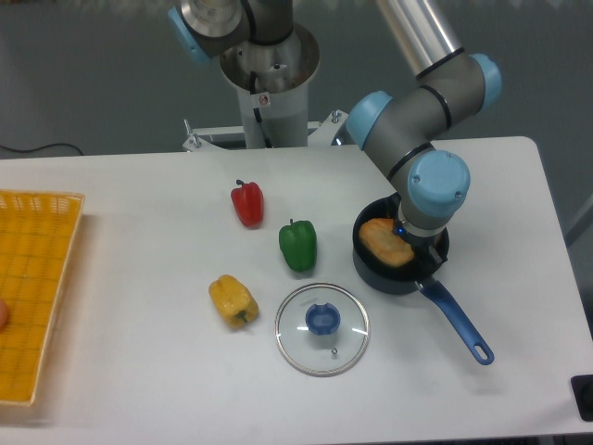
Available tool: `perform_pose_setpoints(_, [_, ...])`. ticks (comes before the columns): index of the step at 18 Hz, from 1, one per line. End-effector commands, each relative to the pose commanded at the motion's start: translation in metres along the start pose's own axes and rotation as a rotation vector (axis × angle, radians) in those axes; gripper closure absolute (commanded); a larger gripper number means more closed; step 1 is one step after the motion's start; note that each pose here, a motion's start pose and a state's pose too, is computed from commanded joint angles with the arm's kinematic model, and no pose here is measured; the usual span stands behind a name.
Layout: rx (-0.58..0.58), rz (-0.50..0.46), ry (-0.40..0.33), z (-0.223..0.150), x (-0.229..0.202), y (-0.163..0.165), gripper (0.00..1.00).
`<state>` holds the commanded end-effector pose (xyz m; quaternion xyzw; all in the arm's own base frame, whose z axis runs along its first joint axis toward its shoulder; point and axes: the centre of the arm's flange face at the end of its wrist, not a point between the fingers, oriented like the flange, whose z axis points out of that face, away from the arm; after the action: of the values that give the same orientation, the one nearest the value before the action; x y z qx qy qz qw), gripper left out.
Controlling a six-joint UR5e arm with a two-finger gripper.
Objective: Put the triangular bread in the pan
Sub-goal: 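Open the gripper to release the bread in the pan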
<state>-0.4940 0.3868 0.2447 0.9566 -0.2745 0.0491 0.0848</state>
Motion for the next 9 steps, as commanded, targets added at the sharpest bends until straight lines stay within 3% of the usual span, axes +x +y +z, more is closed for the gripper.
perform_pose_setpoints(9, [0.003,-0.005,-0.002,0.0005,-0.0005,-0.0013,0.04])
